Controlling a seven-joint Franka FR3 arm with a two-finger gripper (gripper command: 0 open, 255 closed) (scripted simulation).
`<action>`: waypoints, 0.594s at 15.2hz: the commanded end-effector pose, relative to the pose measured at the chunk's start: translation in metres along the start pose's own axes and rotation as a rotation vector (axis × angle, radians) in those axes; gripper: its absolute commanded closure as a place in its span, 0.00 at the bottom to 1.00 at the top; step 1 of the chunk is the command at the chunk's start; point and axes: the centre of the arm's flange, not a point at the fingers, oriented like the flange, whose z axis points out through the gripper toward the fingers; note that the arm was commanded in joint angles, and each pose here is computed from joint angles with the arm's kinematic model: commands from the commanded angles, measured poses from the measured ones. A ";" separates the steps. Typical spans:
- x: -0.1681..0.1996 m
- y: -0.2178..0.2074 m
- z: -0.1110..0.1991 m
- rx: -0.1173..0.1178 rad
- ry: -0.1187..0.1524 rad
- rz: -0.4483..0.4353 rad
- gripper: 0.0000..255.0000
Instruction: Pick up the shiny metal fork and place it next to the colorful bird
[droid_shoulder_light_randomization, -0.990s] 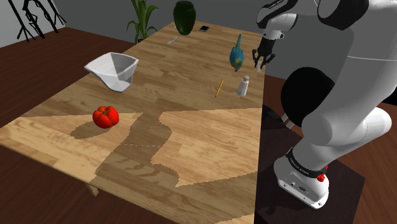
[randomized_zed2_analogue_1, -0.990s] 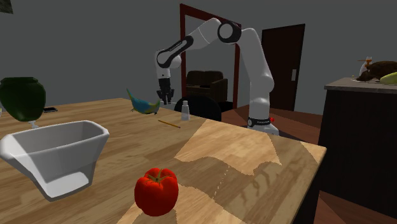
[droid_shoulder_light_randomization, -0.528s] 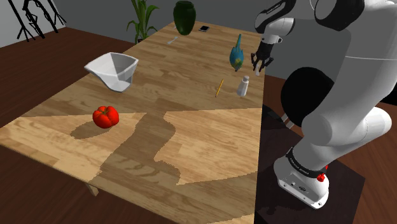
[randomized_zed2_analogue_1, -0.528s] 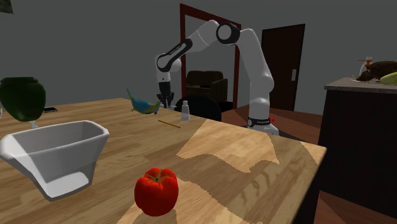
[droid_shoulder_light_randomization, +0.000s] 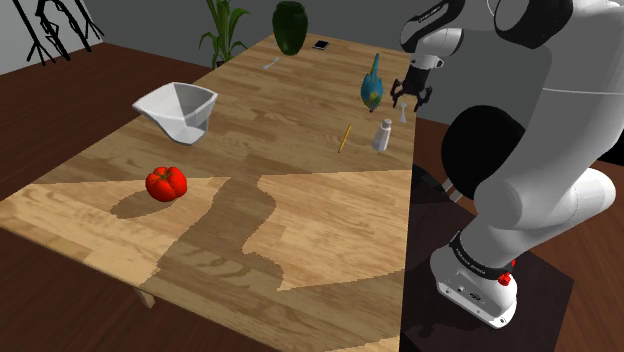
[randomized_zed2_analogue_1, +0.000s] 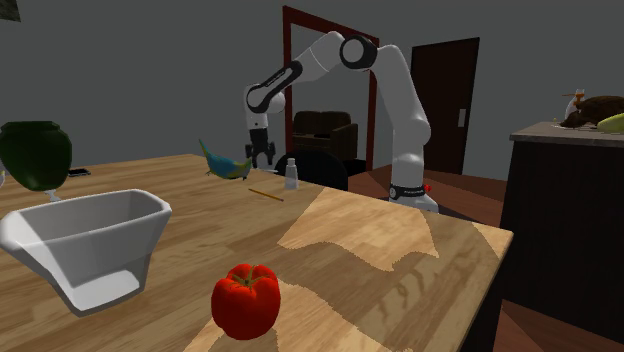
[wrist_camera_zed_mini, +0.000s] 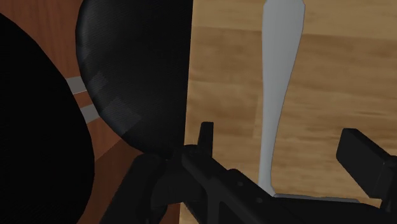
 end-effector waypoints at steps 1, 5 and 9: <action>0.000 0.000 0.000 0.000 0.000 0.000 0.00; 0.000 0.000 -0.026 0.000 0.000 0.000 0.00; 0.000 0.000 -0.050 0.000 0.000 0.000 0.00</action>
